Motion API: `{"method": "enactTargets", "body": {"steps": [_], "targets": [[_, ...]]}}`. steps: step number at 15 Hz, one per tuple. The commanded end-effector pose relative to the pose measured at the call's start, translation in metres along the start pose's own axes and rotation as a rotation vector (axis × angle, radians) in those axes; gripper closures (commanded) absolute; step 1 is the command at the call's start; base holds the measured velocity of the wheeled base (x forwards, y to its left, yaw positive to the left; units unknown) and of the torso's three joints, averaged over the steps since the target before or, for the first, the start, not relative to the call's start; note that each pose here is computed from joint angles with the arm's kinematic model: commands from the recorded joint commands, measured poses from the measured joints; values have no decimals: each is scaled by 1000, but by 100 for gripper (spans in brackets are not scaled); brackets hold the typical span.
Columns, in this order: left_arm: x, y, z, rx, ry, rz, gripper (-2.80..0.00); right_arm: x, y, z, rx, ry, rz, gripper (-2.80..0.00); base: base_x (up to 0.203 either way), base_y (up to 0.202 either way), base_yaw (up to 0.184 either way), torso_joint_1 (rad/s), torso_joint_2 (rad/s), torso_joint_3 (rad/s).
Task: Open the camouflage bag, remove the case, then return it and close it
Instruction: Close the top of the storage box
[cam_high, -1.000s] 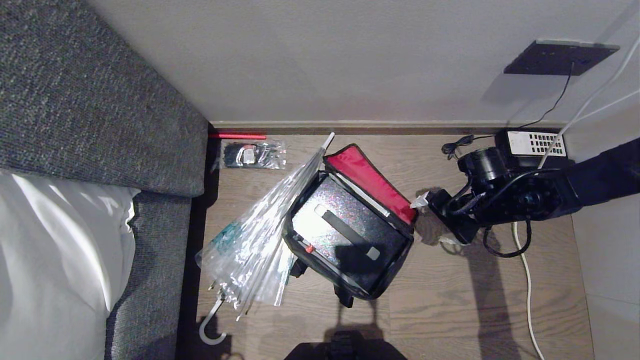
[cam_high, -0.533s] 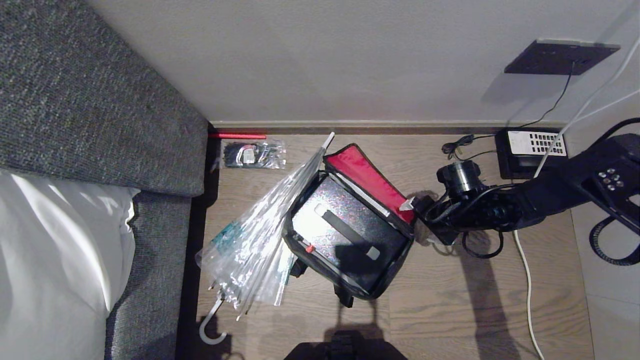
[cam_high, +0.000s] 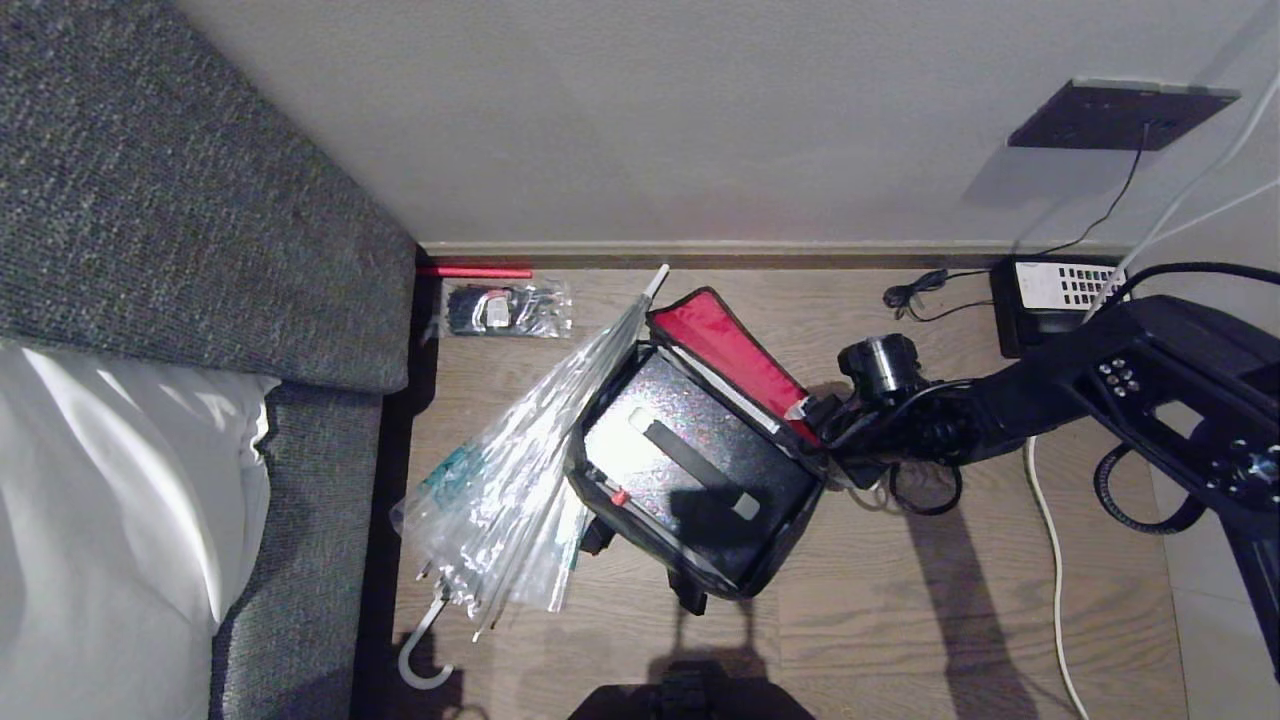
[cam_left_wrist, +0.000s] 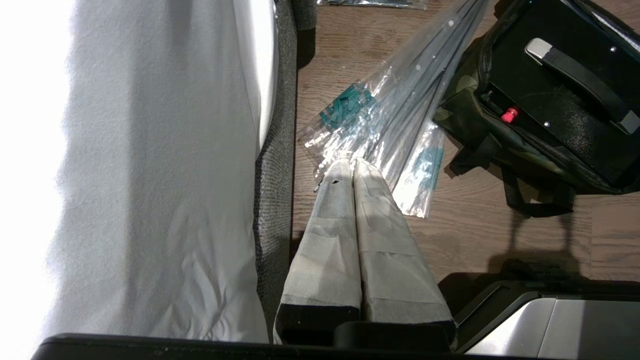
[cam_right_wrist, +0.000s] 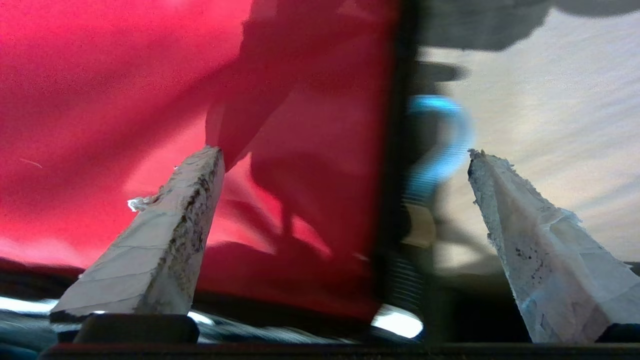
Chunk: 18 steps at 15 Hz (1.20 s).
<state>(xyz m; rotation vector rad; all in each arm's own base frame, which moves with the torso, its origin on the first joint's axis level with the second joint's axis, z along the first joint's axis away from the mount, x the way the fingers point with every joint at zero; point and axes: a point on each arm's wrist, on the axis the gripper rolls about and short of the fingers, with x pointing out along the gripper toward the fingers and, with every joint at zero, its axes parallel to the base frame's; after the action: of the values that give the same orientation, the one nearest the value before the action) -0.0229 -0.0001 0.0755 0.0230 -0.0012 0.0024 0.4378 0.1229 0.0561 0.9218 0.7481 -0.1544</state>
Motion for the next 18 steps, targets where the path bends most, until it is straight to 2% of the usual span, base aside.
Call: {"method": "enactTargets", "body": {"steps": [1,3,5,8,13,18], "targets": [[0,0,0,0,0,1,0,14,1,-2,37,-3,8,-280,0,0,0,0,0,0],[0,0,0,0,-1,1,0,22,3,-1,52,-13,26,-280,0,0,0,0,0,0],[0,0,0,0,-1,1,0,28,8,0,53,-51,81,-280,0,0,0,0,0,0],[0,0,0,0,-2,1,0,30,17,0,13,-79,146,-280,0,0,0,0,0,0],[0,0,0,0,-2,1,0,26,18,1,-10,-94,140,-280,0,0,0,0,0,0],[0,0,0,0,-2,1,0,21,9,10,15,-136,106,-280,0,0,0,0,0,0]]}}
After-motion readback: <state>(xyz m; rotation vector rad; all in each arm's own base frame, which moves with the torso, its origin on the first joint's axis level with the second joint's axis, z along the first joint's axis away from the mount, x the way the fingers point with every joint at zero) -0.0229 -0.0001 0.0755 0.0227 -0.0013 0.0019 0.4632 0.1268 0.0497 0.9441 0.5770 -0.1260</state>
